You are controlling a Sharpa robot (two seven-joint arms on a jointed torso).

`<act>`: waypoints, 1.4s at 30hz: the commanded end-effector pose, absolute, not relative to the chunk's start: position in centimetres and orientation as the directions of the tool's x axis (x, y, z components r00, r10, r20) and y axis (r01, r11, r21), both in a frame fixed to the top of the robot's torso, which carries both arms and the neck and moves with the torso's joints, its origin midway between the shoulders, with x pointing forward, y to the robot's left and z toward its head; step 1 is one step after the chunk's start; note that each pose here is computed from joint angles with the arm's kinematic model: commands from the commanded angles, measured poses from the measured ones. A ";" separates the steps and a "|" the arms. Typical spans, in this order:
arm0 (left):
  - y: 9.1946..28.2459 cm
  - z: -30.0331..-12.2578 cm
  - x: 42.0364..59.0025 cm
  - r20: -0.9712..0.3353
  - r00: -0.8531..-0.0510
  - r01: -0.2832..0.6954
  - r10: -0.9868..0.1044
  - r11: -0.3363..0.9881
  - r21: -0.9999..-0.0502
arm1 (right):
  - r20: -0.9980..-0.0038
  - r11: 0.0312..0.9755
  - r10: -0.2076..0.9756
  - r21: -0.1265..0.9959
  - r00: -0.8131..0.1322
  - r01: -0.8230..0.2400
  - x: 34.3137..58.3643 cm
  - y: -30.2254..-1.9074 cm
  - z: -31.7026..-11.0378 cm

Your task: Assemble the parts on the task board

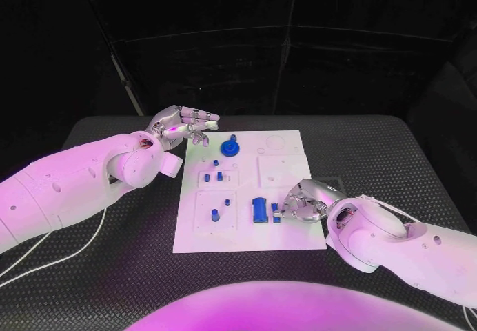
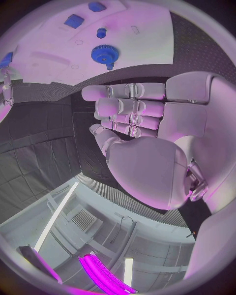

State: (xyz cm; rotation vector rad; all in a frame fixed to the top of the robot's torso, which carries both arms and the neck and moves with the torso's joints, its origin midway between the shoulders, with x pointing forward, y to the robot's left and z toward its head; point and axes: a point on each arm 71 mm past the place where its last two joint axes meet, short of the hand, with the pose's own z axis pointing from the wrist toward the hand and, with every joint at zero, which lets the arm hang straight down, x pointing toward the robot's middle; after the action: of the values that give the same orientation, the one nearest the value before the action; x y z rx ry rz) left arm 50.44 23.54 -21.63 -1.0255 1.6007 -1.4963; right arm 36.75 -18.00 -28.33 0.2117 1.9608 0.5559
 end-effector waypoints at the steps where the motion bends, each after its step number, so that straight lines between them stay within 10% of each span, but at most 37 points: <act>1: 23.4 -21.5 50.4 0.029 -0.444 -0.080 -0.896 0.008 -0.997 | -0.809 0.888 0.346 0.446 -0.475 -0.113 36.7 -17.9 -28.5; 27: 23.5 -21.6 50.4 0.029 -0.442 -0.082 -0.897 0.009 -0.997 | -0.785 0.839 0.386 0.517 -0.485 -0.168 36.7 -17.3 -28.3; 33: 23.6 -21.7 50.5 0.029 -0.437 -0.076 -0.899 0.005 -0.997 | -0.650 0.708 0.512 0.689 -0.561 -0.152 38.3 -18.2 -27.1; 42: 24.4 -22.0 51.2 0.122 -0.368 -0.106 -0.922 -0.089 -0.990 | -0.346 0.368 0.843 0.930 -0.411 -0.029 45.6 -22.1 -24.4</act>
State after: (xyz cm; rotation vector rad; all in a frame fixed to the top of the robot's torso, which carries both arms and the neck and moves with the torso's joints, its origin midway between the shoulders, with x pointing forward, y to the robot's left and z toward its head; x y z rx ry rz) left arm 50.90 24.21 -22.20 -1.0923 1.5697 -1.4942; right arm 44.71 -21.71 -24.99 0.5007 1.8355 0.9433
